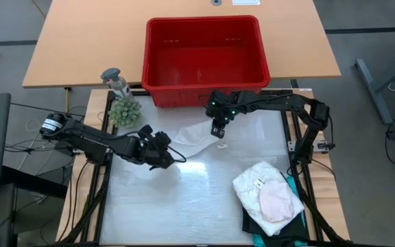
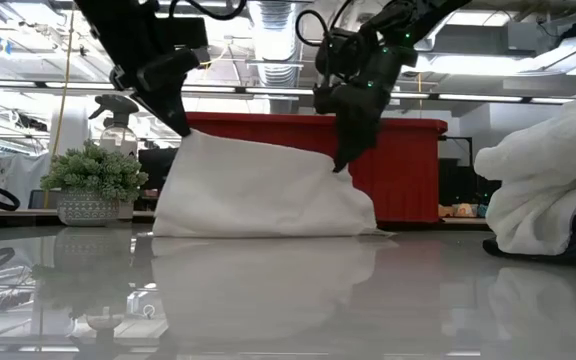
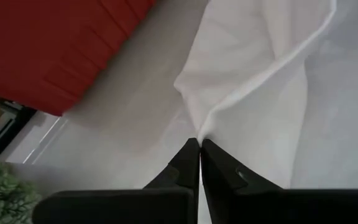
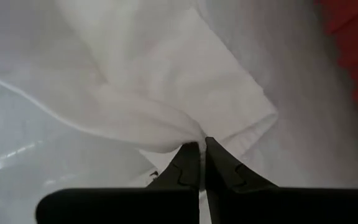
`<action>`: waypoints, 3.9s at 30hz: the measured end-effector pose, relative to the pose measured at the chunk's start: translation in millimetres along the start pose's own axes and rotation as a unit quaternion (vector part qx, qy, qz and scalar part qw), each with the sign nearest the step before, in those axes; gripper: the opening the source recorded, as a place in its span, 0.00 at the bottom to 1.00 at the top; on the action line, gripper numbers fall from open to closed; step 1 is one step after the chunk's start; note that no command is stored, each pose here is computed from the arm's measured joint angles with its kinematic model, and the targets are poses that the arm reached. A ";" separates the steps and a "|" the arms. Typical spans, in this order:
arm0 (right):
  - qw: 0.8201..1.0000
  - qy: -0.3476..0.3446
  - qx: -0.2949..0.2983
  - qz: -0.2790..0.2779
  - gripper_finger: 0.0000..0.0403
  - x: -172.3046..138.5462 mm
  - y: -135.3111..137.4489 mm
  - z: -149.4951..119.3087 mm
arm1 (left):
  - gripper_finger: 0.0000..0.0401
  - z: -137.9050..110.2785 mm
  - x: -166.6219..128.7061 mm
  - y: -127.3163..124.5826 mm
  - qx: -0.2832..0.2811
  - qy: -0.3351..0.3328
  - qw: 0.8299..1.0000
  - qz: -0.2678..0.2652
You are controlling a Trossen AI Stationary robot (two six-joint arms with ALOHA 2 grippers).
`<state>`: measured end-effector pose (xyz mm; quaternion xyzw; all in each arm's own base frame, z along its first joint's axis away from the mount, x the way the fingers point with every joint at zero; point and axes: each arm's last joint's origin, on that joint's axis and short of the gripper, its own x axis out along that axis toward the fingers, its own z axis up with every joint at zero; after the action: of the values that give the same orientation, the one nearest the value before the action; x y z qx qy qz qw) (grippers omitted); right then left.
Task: Fold Laundry from Bin
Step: Fold the white boxers
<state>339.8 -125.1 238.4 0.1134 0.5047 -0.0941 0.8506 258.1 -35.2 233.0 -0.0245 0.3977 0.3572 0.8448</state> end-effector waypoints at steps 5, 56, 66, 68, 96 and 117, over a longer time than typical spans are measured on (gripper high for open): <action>1.000 -0.010 0.002 -0.029 0.07 -0.4 -3.5 2.1 | 0.00 3.4 5.5 5.8 -0.010 0.004 1.000 0.012; 0.949 0.011 -0.316 -0.012 0.51 36.6 10.6 4.2 | 0.20 -1.5 43.3 25.4 -0.058 -0.003 0.997 0.041; 0.927 -0.016 -0.367 -0.071 0.61 80.3 31.3 12.0 | 0.20 -7.3 33.6 13.3 -0.083 -0.009 0.996 0.018; 0.928 -0.013 -0.366 -0.070 0.59 82.6 31.1 11.1 | 0.20 -8.6 32.4 12.0 -0.089 -0.006 0.996 0.015; 0.954 0.063 -0.291 0.024 0.31 106.0 110.7 -17.8 | 0.20 -20.7 22.2 2.2 -0.063 0.032 0.997 -0.021; 0.924 -0.034 -0.348 0.157 0.46 55.1 136.4 29.5 | 0.20 -30.8 7.0 3.8 -0.024 0.043 0.999 -0.013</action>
<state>428.0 -5.6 217.0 -0.1154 0.4517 0.2185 0.8573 238.6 -38.3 208.0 -0.0656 0.4249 0.3540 0.8306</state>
